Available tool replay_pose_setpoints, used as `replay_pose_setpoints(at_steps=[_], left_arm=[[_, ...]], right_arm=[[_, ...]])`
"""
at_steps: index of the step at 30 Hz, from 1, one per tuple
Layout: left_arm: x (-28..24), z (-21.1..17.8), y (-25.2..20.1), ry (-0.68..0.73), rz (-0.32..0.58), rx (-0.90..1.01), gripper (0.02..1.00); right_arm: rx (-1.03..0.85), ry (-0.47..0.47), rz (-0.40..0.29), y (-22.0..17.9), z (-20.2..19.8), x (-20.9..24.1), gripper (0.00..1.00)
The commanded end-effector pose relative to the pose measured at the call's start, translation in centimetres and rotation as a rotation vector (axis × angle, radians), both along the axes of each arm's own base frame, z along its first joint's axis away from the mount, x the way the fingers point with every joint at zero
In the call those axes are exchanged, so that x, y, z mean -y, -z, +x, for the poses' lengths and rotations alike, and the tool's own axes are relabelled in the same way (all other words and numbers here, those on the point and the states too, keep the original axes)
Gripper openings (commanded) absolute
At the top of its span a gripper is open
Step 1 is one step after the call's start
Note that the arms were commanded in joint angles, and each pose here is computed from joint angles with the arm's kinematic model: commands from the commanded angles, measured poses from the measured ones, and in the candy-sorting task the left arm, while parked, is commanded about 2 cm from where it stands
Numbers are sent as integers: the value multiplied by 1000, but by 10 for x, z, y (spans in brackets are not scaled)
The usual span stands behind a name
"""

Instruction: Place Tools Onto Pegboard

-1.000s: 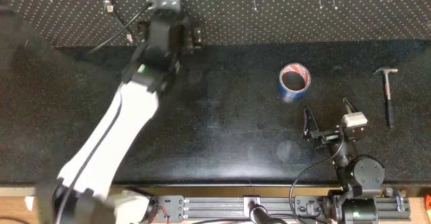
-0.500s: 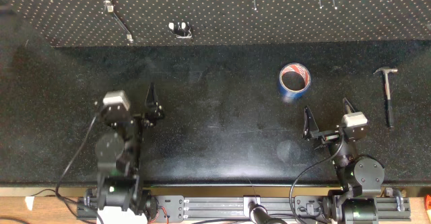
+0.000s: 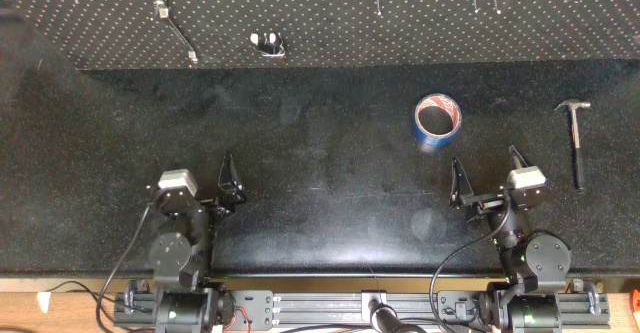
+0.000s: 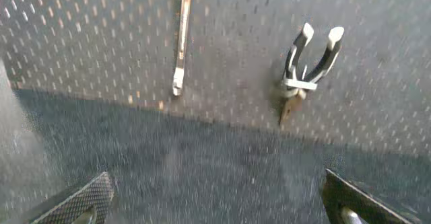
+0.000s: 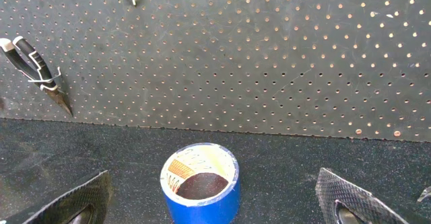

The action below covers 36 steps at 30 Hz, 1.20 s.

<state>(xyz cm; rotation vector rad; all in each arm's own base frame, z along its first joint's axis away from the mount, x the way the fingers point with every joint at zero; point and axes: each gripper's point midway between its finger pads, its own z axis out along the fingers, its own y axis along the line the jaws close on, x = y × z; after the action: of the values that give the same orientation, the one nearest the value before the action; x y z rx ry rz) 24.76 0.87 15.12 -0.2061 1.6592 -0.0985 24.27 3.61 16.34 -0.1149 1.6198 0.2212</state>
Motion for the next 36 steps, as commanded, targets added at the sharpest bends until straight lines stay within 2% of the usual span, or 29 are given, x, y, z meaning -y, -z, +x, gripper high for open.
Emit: replay_pose_setpoints(at_steps=[1, 4, 6, 8, 29, 32, 33, 35, 36], left_arm=[[-4, -2, -7, -19, 42, 29, 996], [-4, -2, -7, -15, 78, 26, 996], [-4, -2, -7, -10, 171, 20, 996], [-5, -2, -7, -9, 213, 16, 998], [-1, -2, -7, 13, 211, 18, 996], [-1, -2, -7, 13, 211, 18, 996], [-1, -2, -7, 13, 211, 18, 996], [-1, -2, -7, 13, 211, 18, 996], [-1, -2, -7, 13, 211, 18, 996]], right_arm=[[-5, -1, 11, 2, 0, 0, 987], [-5, -1, 11, 2, 0, 0, 987], [-5, -1, 11, 2, 0, 0, 987], [-5, -1, 11, 2, 0, 0, 987], [-4, 6, 11, 1, 0, 1, 987], [3, -56, 18, -17, -2, -10, 987], [-27, -85, 45, -25, -1, -15, 987], [-155, -118, 164, -42, 14, -24, 987], [-222, -148, 203, -50, 26, -34, 987]])
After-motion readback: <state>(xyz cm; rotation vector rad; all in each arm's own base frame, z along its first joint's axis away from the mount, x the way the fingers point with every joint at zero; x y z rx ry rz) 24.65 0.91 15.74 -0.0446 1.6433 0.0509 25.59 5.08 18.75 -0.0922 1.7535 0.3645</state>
